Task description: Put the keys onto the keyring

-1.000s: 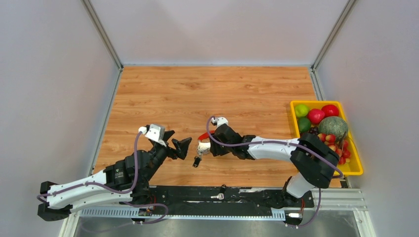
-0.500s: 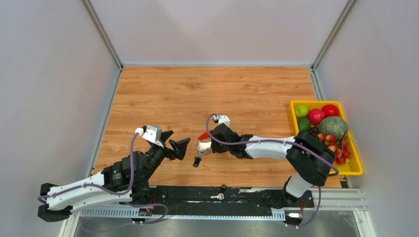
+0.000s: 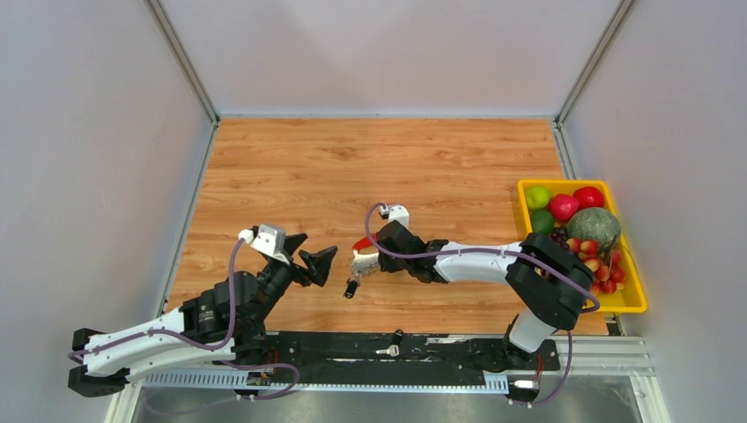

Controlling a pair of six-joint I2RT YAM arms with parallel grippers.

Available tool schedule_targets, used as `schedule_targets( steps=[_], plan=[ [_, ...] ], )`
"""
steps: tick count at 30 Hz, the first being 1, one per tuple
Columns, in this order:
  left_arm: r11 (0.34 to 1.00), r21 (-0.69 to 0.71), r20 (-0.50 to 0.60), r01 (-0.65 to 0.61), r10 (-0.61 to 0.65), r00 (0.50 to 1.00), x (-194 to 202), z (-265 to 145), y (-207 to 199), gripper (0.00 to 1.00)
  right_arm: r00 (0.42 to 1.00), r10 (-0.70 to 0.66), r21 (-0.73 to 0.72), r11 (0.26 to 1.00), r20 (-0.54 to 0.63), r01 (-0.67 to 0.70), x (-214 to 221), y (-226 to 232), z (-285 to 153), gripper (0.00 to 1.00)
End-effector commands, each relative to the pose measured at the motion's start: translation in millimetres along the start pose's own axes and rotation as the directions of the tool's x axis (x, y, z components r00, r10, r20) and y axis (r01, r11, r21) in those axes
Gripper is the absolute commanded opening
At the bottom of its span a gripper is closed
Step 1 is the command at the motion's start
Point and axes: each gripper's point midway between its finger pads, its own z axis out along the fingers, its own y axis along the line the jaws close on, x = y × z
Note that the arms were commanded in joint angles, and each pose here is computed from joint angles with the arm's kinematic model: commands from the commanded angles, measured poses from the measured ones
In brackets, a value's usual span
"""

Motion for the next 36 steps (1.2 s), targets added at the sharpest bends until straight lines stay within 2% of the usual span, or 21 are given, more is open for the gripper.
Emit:
schedule_targets(
  steps=[1, 5, 13, 18, 21, 25, 31, 33, 36],
  plan=[
    [1.0, 0.004, 0.008, -0.01, 0.01, 1.0, -1.8, -0.2, -0.1, 0.92, 0.999, 0.003, 0.01, 1.0, 0.039, -0.003, -11.9, 6.2, 0.0, 0.3],
    [1.0, 0.002, 0.008, -0.009, 0.009, 1.0, -1.9, -0.1, 0.2, 0.92, 0.999, -0.004, 0.031, 1.0, 0.043, 0.003, -10.9, 1.6, -2.3, 0.29],
    [1.0, 0.003, 0.01, -0.008, 0.008, 1.0, -2.6, 0.0, -0.2, 0.92, 0.998, -0.015, 0.048, 0.999, 0.054, 0.013, -13.7, -2.5, -6.6, 0.2],
    [1.0, 0.004, 0.008, -0.011, 0.011, 1.0, -2.6, 0.2, -0.6, 0.92, 0.998, -0.034, 0.063, 0.998, 0.058, 0.03, -14.4, -5.9, -6.9, 0.12],
    [1.0, 0.002, 0.006, -0.013, 0.013, 1.0, -1.9, 0.1, -0.2, 0.92, 0.997, -0.045, 0.066, 0.997, 0.056, 0.041, -13.2, -7.4, -7.3, 0.0],
    [1.0, 0.005, 0.007, -0.006, 0.006, 1.0, -3.9, -0.5, -0.6, 0.92, 0.995, -0.08, 0.062, 0.995, 0.063, 0.076, -15.2, -8.1, -12.6, 0.0],
    [0.998, 0.06, 0.007, 0.025, -0.026, 1.0, -10.5, -2.2, -12.1, 0.92, 0.972, -0.189, -0.067, 0.978, 0.14, 0.2, -37.1, 18.9, -53.8, 0.0],
    [0.992, 0.108, 0.028, 0.058, -0.061, 0.998, -21.2, -7.8, -17.7, 0.91, 0.958, -0.226, -0.146, 0.957, 0.178, 0.252, -45.7, 31.0, -74.4, 0.0],
    [0.981, 0.19, -0.013, 0.034, -0.032, 0.999, -17.3, -5.9, -38.0, 0.9, 0.927, -0.283, -0.26, 0.902, 0.245, 0.344, -59.7, 49.6, -110.0, 0.0]
  ],
)
